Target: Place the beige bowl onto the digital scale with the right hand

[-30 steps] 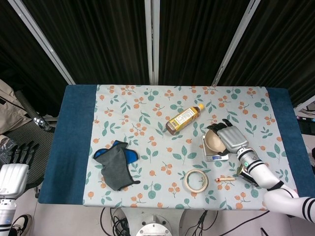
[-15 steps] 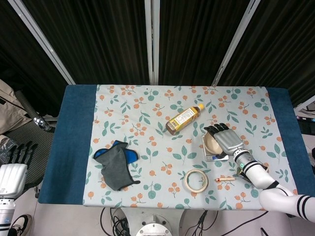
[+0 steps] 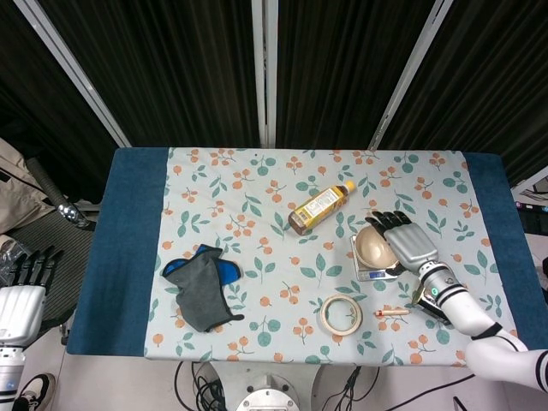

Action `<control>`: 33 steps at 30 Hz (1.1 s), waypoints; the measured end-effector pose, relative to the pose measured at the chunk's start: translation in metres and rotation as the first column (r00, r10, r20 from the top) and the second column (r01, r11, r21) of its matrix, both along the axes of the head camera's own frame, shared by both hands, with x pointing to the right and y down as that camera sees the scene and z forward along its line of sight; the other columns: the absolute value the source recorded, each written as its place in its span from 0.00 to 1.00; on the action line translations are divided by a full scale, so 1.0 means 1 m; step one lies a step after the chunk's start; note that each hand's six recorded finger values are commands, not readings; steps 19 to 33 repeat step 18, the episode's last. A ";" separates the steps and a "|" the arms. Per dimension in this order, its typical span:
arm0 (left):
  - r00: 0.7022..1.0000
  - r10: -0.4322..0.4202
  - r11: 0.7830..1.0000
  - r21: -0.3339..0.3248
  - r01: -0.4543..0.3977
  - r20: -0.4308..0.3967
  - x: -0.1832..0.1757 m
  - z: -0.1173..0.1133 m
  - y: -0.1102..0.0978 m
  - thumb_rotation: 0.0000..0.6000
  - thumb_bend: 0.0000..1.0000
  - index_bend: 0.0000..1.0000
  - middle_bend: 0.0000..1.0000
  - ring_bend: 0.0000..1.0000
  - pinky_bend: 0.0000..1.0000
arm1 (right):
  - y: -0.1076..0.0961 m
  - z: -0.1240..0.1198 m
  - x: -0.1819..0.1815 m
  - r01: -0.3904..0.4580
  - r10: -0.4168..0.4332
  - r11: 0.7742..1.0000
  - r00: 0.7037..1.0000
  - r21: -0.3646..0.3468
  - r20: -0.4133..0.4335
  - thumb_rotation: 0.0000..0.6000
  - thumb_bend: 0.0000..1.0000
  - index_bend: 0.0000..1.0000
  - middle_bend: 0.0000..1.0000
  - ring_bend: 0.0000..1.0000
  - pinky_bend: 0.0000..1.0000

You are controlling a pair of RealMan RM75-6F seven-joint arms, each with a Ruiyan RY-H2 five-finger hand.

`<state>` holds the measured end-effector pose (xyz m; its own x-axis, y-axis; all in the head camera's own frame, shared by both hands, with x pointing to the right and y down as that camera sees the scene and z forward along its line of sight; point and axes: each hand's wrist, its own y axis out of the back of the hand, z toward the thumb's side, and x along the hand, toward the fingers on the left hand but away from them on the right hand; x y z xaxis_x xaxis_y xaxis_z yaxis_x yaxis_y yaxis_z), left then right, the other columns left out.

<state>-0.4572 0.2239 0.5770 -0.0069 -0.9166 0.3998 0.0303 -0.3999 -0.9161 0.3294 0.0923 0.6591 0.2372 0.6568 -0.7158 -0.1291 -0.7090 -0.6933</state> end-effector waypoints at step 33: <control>1.000 -0.009 1.000 0.005 0.009 -0.006 -0.001 0.001 -0.008 1.00 0.07 0.01 0.00 0.00 0.00 | 0.093 -0.067 0.149 -0.324 0.349 0.813 0.936 0.484 0.041 1.00 0.00 0.00 0.00 0.00 0.00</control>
